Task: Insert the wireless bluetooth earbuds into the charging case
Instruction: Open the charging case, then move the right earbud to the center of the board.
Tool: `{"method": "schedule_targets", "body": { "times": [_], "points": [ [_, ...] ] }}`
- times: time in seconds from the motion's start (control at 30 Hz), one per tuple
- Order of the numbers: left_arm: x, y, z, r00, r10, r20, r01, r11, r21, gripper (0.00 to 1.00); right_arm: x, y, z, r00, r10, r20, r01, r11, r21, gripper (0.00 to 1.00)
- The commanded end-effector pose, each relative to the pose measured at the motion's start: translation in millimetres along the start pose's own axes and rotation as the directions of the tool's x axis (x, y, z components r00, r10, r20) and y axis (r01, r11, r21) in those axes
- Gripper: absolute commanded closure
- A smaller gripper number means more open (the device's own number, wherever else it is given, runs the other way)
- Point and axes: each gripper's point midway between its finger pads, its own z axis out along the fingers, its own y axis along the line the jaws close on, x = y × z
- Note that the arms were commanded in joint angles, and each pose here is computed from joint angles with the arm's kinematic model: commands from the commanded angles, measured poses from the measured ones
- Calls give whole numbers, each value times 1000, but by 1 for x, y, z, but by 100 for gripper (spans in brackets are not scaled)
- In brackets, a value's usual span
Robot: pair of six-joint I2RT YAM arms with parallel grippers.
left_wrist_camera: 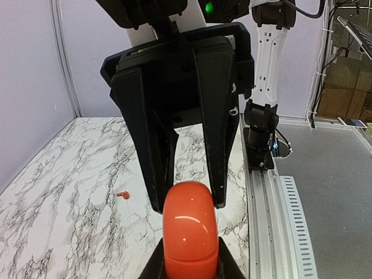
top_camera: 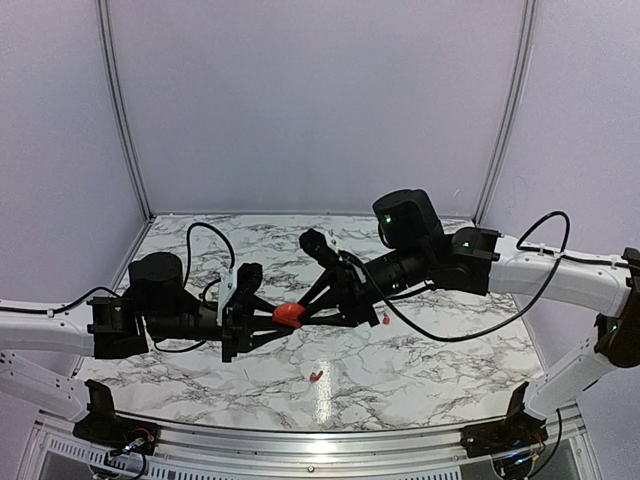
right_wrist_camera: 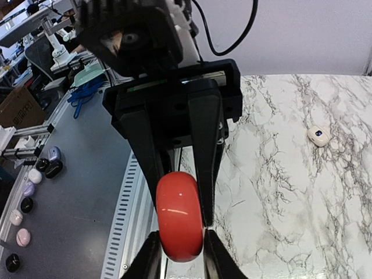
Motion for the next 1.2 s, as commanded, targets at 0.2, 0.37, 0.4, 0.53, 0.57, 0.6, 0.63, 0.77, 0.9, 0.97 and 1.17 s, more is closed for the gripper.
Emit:
{"method": "schedule_targets", "body": {
  "times": [0.2,0.37,0.4,0.53,0.57,0.6,0.63,0.77,0.9,0.97,1.17],
  "points": [
    [-24,-10,-5,993,72,97,-77,996,44,100,-37,-20,-15,995,28,96,-38,993,111,60],
    [-26,-12,-8,990,79,113,-85,995,47,100,-38,-42,-30,990,54,133,-79,978,195,59],
    [-27,-12,-9,990,81,118,-87,995,47,100,-37,-46,-32,987,79,140,-107,972,208,58],
    [-27,-11,-11,989,82,125,-87,996,34,100,-36,-57,-40,983,102,155,-137,962,235,56],
    [-26,-10,-11,989,82,123,-86,996,29,100,-38,-55,-41,982,97,161,-133,964,231,54],
    [-25,-10,-11,989,81,122,-85,996,26,100,-39,-54,-42,982,92,167,-129,965,229,51],
    [-24,-9,-11,989,81,122,-84,996,21,100,-40,-53,-44,981,85,172,-123,967,224,49],
    [-21,-7,-10,988,85,132,-87,996,9,100,-35,-54,-51,977,98,188,-140,964,226,42],
    [-18,-2,-9,986,82,148,-80,997,-19,100,-7,-84,-72,965,176,195,-234,912,336,41],
    [-18,-1,-9,984,81,156,-77,997,-29,100,21,-106,-82,951,254,176,-305,860,409,41],
    [-11,1,-9,986,79,149,-74,996,-44,100,81,-140,-107,913,377,152,-395,732,555,43]
  ]
}}
